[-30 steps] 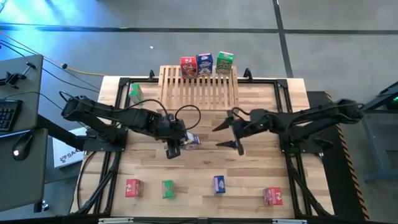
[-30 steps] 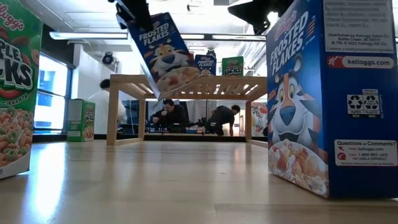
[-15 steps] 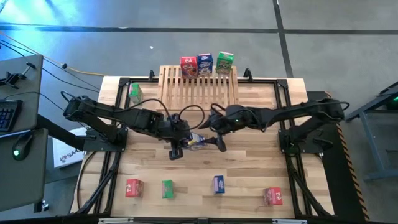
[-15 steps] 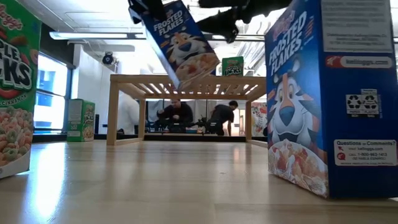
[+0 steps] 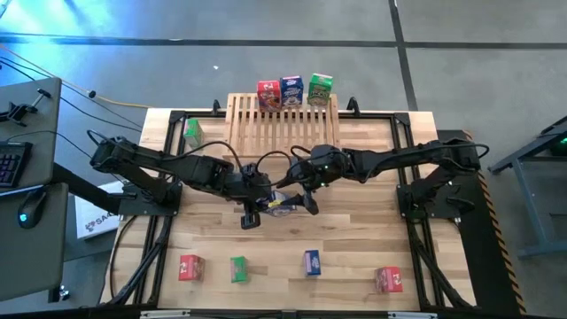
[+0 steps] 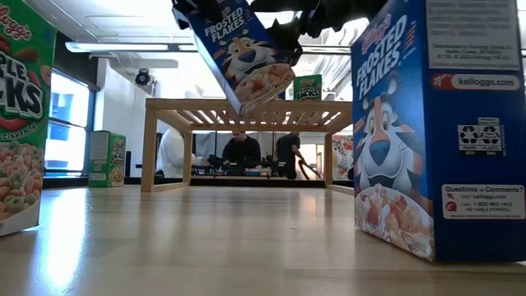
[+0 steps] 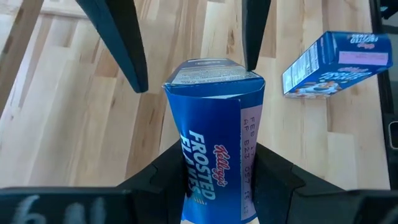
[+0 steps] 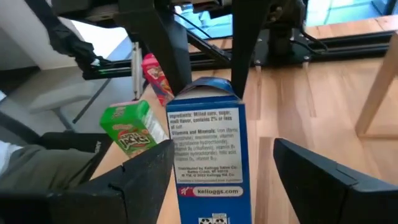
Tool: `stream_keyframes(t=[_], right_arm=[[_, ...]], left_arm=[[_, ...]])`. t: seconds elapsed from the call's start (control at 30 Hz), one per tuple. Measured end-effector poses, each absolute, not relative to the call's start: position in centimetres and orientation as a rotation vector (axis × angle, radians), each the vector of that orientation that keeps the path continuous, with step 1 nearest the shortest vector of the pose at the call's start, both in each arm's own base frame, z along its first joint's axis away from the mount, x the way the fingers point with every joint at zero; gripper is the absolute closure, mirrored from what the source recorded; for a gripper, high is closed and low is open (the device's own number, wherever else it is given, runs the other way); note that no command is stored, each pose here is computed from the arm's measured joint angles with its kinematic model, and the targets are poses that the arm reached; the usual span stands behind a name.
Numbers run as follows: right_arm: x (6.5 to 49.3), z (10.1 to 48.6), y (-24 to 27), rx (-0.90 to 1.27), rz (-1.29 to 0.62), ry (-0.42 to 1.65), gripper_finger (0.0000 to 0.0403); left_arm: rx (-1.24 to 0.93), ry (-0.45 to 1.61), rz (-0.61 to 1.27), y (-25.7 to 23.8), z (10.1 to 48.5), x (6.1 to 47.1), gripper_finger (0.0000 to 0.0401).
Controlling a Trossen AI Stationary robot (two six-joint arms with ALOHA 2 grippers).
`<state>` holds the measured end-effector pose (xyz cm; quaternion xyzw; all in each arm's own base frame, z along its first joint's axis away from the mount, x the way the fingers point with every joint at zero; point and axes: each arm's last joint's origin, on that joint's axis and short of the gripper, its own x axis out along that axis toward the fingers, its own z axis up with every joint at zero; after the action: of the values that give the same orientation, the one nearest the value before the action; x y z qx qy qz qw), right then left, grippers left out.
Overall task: Stack cereal on shelf
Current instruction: Put the top blue cereal box aligned with the other blue cereal box on the shelf
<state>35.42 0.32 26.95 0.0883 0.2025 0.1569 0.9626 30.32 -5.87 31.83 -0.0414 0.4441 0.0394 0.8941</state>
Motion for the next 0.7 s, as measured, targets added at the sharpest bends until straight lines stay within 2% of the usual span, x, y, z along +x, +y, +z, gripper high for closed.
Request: stream_keyframes(t=[0.4, 0.7], right_arm=[[35.4, 27.1, 1.7, 0.132, 0.346, 0.4, 0.0112], [36.1, 26.4, 1.7, 0.129, 0.344, 0.383, 0.012]], left_arm=[[-0.093, 0.918, 0.087, -5.9, 31.9, 30.3, 0.027], [-0.097, 0.902, 0.09, -5.9, 31.9, 30.4, 0.027]])
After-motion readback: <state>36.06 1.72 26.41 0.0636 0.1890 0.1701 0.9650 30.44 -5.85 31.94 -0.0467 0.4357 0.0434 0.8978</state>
